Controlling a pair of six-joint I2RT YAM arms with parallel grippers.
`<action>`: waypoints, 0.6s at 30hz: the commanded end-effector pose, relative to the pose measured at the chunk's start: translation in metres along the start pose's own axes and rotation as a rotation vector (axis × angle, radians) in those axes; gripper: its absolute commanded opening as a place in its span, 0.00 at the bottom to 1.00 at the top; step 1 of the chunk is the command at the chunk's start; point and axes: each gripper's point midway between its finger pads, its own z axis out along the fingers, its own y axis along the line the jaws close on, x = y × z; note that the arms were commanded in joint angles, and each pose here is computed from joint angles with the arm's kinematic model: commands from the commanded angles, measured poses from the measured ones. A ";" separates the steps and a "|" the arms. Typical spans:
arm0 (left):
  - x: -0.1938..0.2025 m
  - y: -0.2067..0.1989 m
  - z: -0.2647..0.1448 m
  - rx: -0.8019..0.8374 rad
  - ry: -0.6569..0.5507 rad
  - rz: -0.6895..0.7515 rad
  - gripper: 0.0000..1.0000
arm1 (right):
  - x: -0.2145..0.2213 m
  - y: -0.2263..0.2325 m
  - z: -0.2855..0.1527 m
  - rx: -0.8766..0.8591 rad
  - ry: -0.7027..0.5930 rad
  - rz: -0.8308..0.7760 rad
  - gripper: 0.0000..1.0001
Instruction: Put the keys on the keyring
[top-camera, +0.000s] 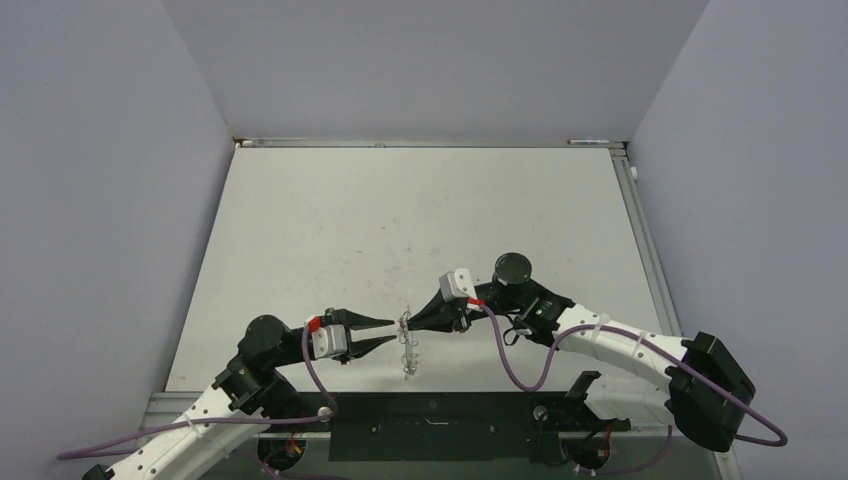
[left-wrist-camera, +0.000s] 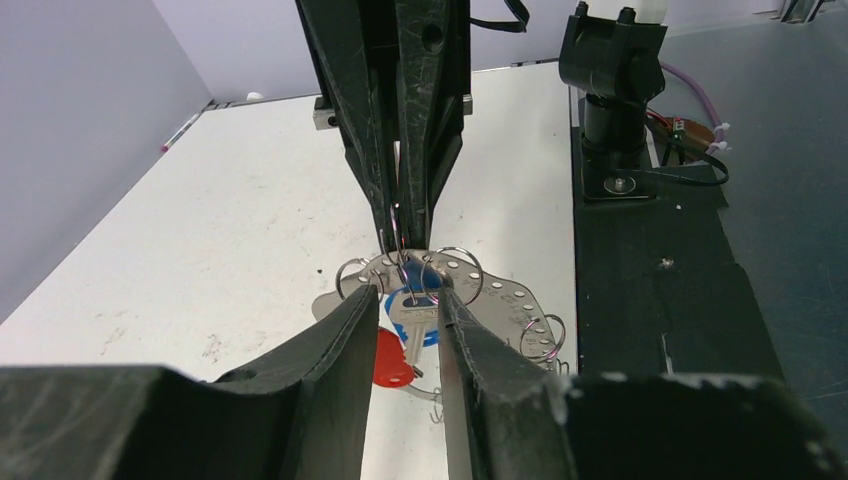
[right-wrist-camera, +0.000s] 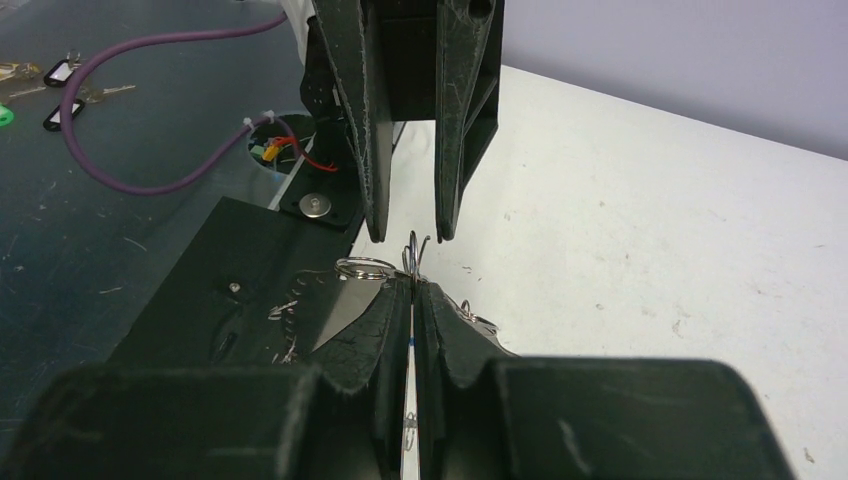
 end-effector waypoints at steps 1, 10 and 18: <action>-0.007 0.006 0.001 -0.036 -0.034 -0.013 0.26 | -0.039 -0.003 -0.003 0.020 -0.113 -0.134 0.05; -0.009 0.010 0.004 -0.044 -0.043 -0.041 0.24 | -0.043 -0.001 -0.002 0.030 -0.127 -0.146 0.05; -0.011 0.011 0.004 -0.044 -0.053 -0.038 0.20 | -0.043 0.000 0.005 0.018 -0.134 -0.145 0.05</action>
